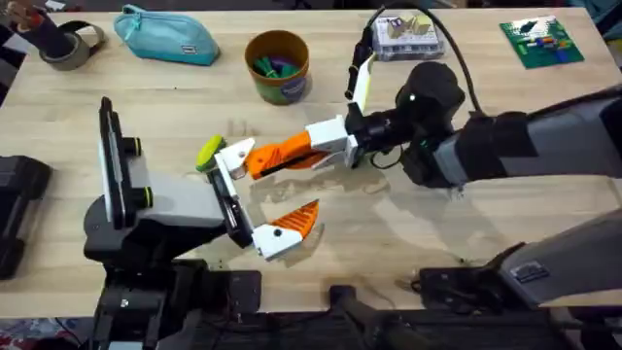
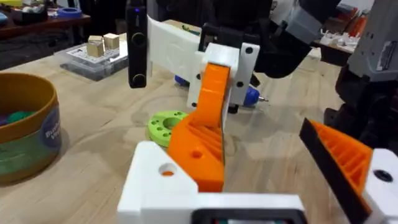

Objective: Pick up the gripper from the table and insert it into the empty holder that is missing its gripper. Then pick up a screw, insert it into the mounting hole, and use the screwdriver to tighten it. Finally, clean up the table by picking up the vegetable and placing it into the bucket.

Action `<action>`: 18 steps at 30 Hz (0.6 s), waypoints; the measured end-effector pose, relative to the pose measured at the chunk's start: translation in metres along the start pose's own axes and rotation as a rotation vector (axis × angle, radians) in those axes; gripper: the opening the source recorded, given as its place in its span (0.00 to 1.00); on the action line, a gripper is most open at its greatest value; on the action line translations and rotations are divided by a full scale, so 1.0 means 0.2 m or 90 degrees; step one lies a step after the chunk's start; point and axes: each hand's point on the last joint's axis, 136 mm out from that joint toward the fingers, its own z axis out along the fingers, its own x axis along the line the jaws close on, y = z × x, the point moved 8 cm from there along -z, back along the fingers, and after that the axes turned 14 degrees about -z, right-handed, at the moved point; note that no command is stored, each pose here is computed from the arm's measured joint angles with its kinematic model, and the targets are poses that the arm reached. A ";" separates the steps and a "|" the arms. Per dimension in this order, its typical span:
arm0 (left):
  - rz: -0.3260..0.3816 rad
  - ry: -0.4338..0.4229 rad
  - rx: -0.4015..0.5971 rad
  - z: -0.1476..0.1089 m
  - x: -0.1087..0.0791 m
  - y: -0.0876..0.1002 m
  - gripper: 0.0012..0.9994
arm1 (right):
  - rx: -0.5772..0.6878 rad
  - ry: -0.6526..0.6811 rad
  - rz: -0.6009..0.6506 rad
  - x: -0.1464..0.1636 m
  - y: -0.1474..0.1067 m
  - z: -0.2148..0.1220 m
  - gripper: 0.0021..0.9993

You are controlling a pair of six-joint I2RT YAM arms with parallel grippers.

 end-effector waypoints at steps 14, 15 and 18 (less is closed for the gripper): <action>0.000 0.004 -0.001 0.00 0.00 0.00 0.99 | -0.010 -0.003 0.000 0.00 0.00 0.02 0.02; 0.000 0.004 -0.001 0.00 0.00 0.00 0.99 | -0.011 -0.003 0.000 0.00 0.00 0.02 0.02; 0.000 0.003 -0.001 0.00 0.00 0.00 0.99 | -0.011 -0.003 0.001 0.00 0.00 0.03 0.02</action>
